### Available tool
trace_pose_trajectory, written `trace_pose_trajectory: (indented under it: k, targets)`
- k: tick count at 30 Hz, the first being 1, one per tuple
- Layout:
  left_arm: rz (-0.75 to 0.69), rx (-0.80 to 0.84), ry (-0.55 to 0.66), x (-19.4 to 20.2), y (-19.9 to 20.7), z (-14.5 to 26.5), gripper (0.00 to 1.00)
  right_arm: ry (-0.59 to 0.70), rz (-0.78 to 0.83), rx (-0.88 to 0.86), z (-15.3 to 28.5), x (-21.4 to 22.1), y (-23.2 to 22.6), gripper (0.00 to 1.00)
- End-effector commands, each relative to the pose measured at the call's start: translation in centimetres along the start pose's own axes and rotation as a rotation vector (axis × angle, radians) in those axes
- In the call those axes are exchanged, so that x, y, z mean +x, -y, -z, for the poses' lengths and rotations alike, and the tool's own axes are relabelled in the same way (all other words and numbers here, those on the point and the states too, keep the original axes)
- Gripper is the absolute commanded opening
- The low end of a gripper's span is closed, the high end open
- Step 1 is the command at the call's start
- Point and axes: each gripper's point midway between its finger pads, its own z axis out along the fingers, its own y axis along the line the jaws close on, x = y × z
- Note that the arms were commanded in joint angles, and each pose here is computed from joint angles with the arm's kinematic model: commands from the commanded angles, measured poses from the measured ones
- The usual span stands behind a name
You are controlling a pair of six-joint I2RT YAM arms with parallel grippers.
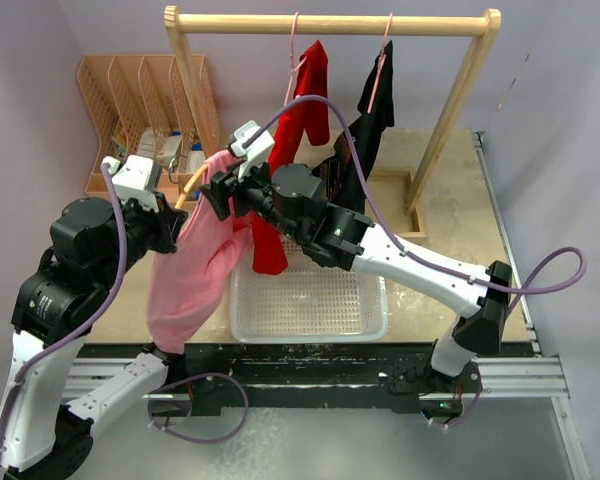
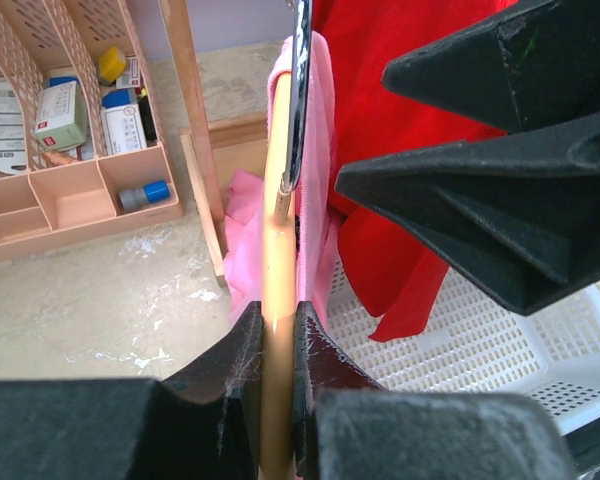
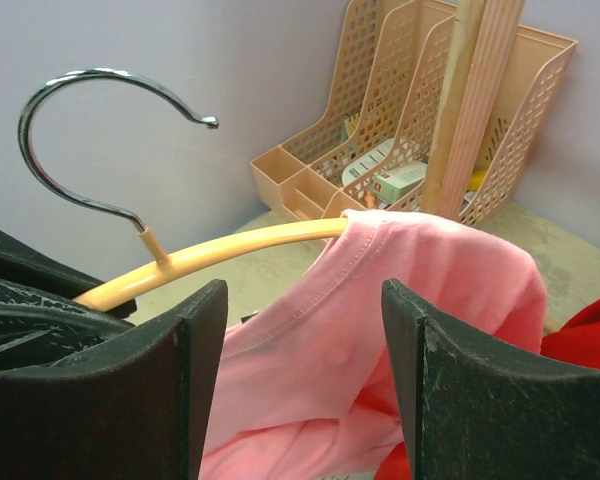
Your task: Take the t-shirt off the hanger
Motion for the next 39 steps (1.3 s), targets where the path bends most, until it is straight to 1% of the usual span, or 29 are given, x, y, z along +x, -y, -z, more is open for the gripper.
trace_pose_trajectory:
  k: [1,5,8,10,14,17,19,21,25,30,33,37,39]
  targets:
    - [0.037,0.010,0.121,-2.9,0.3,0.1,0.00,0.088,-0.010,0.028,-0.4,-2.8,0.0,0.65]
    - [0.038,0.015,0.125,-3.0,0.4,0.1,0.00,0.079,-0.009,0.060,-1.0,-2.0,0.4,0.67]
    - [0.038,0.021,0.123,-2.9,0.5,0.0,0.00,0.083,-0.014,0.095,-1.4,-1.6,0.9,0.73]
    - [0.038,0.024,0.123,-2.9,0.6,0.0,0.00,0.083,-0.016,0.129,-1.7,-1.3,1.4,0.75]
    - [0.039,0.022,0.127,-2.9,0.5,0.3,0.00,0.084,-0.017,0.174,-2.2,-0.7,2.1,0.75]
    - [0.040,0.018,0.125,-2.7,0.4,0.3,0.00,0.089,-0.019,0.184,-2.3,-0.4,2.3,0.71]
    - [0.040,0.012,0.125,-2.7,0.3,0.4,0.00,0.095,-0.024,0.185,-2.3,-0.3,2.3,0.67]
    - [0.040,0.011,0.126,-2.6,0.2,0.5,0.00,0.108,-0.031,0.181,-2.1,-0.5,2.3,0.61]
    - [0.042,0.017,0.127,-2.6,0.3,0.6,0.00,0.117,-0.025,0.211,-2.0,-0.5,2.8,0.55]
    - [0.047,0.040,0.133,-2.7,0.7,0.7,0.00,0.084,0.000,0.222,-2.6,0.8,2.9,0.50]
    - [0.048,0.042,0.134,-2.6,0.8,0.7,0.00,0.077,0.008,0.238,-2.9,1.2,3.1,0.44]
    - [0.052,0.046,0.136,-2.5,0.8,0.8,0.00,0.065,0.015,0.253,-3.2,1.8,3.3,0.39]
    - [0.053,0.049,0.135,-2.5,0.9,0.7,0.00,0.061,0.017,0.262,-3.2,2.1,3.5,0.34]
